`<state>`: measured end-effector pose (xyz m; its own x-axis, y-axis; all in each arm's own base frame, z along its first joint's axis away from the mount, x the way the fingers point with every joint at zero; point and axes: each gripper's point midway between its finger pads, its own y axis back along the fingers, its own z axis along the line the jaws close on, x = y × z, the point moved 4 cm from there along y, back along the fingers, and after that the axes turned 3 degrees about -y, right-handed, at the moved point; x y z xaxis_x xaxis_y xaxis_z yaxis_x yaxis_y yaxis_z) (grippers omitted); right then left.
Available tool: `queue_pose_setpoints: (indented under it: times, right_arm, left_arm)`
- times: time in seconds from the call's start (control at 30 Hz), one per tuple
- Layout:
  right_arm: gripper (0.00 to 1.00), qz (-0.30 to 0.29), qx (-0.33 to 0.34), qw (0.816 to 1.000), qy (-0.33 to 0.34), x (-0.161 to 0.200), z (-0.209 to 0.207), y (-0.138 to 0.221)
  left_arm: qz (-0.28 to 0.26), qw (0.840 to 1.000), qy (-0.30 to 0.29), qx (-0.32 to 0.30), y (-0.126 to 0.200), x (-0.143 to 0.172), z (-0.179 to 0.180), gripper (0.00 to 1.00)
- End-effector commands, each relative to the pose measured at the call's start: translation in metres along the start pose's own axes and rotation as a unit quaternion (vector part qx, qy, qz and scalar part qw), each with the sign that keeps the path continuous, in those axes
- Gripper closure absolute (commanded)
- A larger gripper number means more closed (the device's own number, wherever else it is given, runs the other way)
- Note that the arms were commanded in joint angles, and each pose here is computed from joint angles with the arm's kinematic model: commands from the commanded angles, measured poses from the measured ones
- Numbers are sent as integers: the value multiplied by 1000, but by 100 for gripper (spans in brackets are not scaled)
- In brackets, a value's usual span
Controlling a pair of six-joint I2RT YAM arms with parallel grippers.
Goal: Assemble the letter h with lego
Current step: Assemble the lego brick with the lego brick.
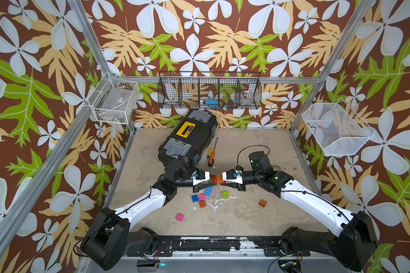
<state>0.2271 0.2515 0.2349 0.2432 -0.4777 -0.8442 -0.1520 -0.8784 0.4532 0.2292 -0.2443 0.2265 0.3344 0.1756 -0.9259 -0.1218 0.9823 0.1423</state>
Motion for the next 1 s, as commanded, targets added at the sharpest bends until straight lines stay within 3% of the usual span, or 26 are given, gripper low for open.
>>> queue_pose_setpoints:
  times: [0.0,0.1,0.17,0.2,0.23,0.43,0.53,0.6,0.63,0.7,0.73,0.8,0.83,0.97]
  right_arm:
    - [79,-2,2,1000,-4,-3,-4,-2]
    - [82,4,7,1000,-6,0,-7,-4]
    - [82,9,17,1000,-8,2,-12,-5]
    - [82,11,18,1000,-11,3,-14,-6]
    - [82,13,20,1000,-14,4,-17,-6]
    - [82,50,34,998,-30,27,-40,-7]
    - [82,70,31,996,-36,37,-47,-15]
    - [82,78,28,996,-42,44,-50,-21]
    - [82,78,24,996,-47,46,-51,-24]
    - [83,81,26,995,-59,52,-56,-30]
    - [82,86,28,994,-67,56,-58,-34]
    - [83,100,30,992,-74,64,-62,-39]
    - [83,107,30,991,-79,69,-63,-42]
    - [84,115,23,990,-83,79,-65,-53]
  left_arm:
    - [-9,1000,-9,-5,0,-3,3,79]
    - [-11,1000,-6,-16,0,-3,5,68]
    - [-7,999,-2,-35,1,-3,10,22]
    - [-5,999,0,-49,2,-4,13,5]
    - [-4,998,2,-67,4,-5,16,0]
    - [-9,992,-8,-123,18,-19,21,0]
    - [-33,989,28,-144,25,-27,20,0]
    - [-54,978,78,-187,34,-34,26,0]
    - [-67,966,118,-219,40,-37,32,0]
    - [-93,925,222,-293,55,-39,49,0]
    - [-97,894,289,-330,62,-33,56,0]
    - [-96,810,407,-411,79,-15,69,0]
    - [-97,788,433,-426,83,-12,72,0]
    - [-91,756,501,-411,74,0,71,3]
